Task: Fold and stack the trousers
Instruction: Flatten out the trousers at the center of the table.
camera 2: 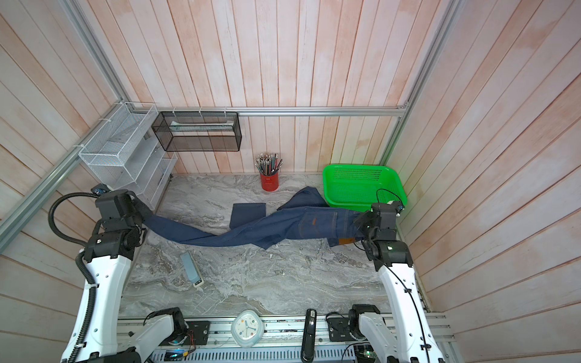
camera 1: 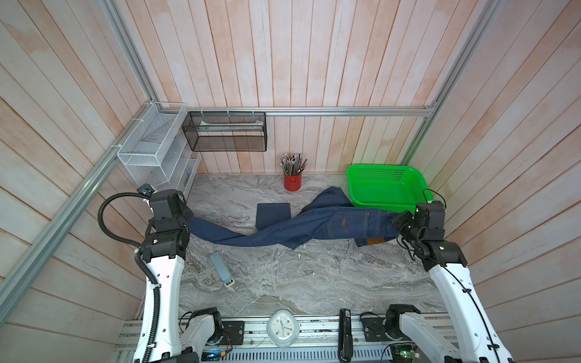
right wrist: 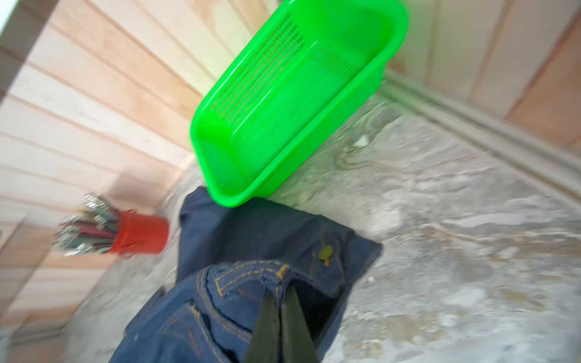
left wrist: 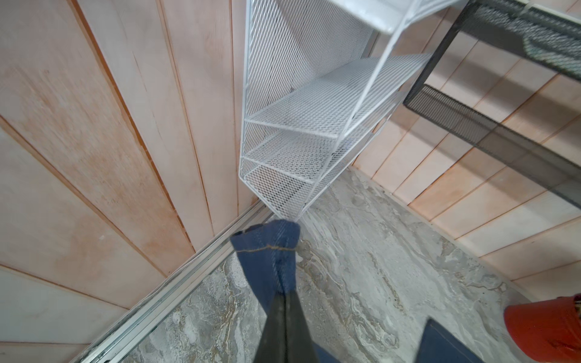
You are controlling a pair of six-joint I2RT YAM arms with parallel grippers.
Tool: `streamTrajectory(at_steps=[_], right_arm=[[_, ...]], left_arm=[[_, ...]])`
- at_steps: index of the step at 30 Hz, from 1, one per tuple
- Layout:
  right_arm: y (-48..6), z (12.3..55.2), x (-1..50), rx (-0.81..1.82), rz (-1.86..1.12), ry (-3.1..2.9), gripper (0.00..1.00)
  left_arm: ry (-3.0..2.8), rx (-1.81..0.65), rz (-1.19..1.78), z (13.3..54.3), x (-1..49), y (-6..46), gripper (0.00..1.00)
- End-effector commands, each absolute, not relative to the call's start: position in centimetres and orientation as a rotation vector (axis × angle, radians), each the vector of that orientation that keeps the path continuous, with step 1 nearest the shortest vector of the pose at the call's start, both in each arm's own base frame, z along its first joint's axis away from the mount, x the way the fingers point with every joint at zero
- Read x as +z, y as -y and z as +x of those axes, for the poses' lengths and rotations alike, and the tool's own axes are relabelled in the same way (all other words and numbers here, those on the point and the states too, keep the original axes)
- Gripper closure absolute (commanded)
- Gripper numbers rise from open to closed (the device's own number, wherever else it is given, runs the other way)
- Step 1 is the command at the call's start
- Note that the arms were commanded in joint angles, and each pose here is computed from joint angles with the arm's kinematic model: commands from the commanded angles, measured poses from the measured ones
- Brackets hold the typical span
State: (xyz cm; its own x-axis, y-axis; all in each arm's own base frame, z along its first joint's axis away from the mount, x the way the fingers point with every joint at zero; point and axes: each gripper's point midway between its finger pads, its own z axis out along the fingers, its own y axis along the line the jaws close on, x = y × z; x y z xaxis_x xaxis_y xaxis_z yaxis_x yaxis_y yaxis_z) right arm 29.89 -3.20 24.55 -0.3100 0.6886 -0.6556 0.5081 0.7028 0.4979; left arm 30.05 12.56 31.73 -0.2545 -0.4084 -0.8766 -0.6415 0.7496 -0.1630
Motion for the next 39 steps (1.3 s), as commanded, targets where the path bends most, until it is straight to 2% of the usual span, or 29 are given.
streamTrajectory(at_steps=[1,7,12,16,19,21,23,25,27,30,37,39], right_arm=[[8.2,27.4,23.3,-0.159,0.951,-1.965,1.00],[11.9,25.2,23.6,-0.395,1.040,-1.817,1.00],[9.0,30.0,25.5,-0.085,0.965,-1.784,1.00],[5.5,37.0,28.1,0.241,0.920,-1.783,1.00],[1.9,43.1,34.2,0.498,0.765,-1.762,1.00],[0.7,45.1,41.4,0.598,0.650,-1.647,1.00],[0.7,44.0,49.7,0.618,0.539,-1.452,1.00],[1.2,40.7,55.9,0.584,0.456,-1.268,1.00],[2.4,36.8,58.7,0.498,0.424,-1.155,1.00],[5.5,32.7,56.6,0.310,0.514,-1.132,1.00],[11.5,30.5,37.9,-0.115,0.857,-1.462,1.00],[12.4,29.5,34.4,-0.198,0.906,-1.517,1.00]], left_arm=[[-1.904,0.292,-0.817,30.6,30.0,-13.4,1.00],[-1.971,0.288,-0.883,30.5,25.8,-15.3,1.00],[-1.960,0.158,-0.875,32.6,26.5,-14.6,1.00],[-1.918,0.030,-0.826,35.9,30.3,-13.9,1.00],[-1.867,-0.025,-0.770,38.1,34.8,-13.8,1.00],[-1.810,-0.042,-0.730,38.7,38.6,-13.7,1.00],[-1.734,-0.026,-0.706,38.1,42.4,-13.9,1.00],[-1.681,0.001,-0.710,36.7,44.7,-14.4,1.00],[-1.660,0.003,-0.725,35.3,45.0,-14.9,1.00],[-1.689,0.036,-0.774,33.3,42.0,-15.8,1.00],[-1.882,0.043,-0.947,31.6,29.3,-17.4,1.00],[-1.924,0.068,-0.987,31.2,26.9,-17.8,1.00]])
